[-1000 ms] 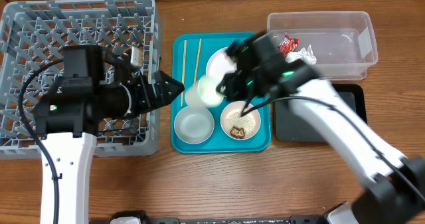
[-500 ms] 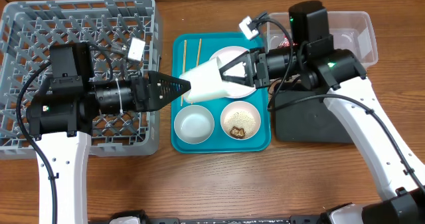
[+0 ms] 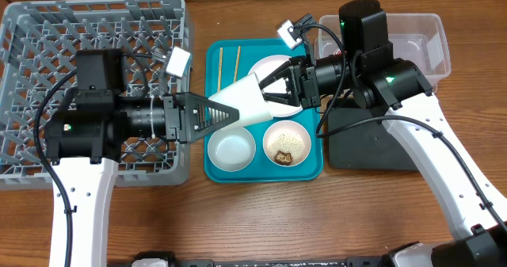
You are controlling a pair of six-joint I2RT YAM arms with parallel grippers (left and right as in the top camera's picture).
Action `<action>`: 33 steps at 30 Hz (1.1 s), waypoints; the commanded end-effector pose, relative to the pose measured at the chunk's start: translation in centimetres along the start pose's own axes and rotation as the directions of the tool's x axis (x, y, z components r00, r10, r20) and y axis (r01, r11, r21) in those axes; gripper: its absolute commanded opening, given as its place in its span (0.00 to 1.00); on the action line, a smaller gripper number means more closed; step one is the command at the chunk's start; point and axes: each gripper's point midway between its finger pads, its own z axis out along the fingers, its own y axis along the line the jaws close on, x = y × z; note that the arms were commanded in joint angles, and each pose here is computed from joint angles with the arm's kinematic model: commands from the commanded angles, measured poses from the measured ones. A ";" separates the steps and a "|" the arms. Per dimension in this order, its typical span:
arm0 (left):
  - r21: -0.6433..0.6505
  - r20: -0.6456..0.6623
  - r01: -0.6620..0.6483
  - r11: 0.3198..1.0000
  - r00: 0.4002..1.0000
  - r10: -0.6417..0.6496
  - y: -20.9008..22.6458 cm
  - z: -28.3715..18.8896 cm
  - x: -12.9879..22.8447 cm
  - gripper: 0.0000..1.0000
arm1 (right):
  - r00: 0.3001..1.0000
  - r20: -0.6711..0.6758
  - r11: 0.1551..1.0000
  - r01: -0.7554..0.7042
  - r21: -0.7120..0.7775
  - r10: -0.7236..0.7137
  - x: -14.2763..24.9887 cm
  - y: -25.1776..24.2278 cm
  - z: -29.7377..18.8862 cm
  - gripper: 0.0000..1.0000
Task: Sort waste into correct bins and load items into the dishwasher
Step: 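Hand the paper cup from the right gripper to the left gripper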
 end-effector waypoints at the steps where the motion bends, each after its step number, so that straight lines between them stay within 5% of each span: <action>1: 0.004 -0.026 -0.035 0.999 0.999 0.035 -0.3 0.7 0.3 0.76 | 1.000 0.002 1.000 0.028 -0.003 -0.028 -0.4 0.6 0.1 0.04; 13: -0.121 -0.002 -0.038 0.992 0.999 0.038 1.8 0.6 -0.3 0.72 | 1.000 0.001 1.000 0.017 -0.003 -0.017 -0.3 0.6 0.1 0.04; 20: -0.049 -0.003 -0.086 0.995 0.996 0.086 0.5 0.6 -0.6 0.90 | 1.000 -0.001 1.000 0.010 -0.002 -0.010 -0.2 0.5 0.1 0.04; 33: 0.041 0.006 -0.107 0.993 0.994 0.107 -1.0 0.0 -0.7 0.86 | 0.998 -0.016 0.994 0.056 -0.092 -0.058 -0.2 2.2 0.0 0.04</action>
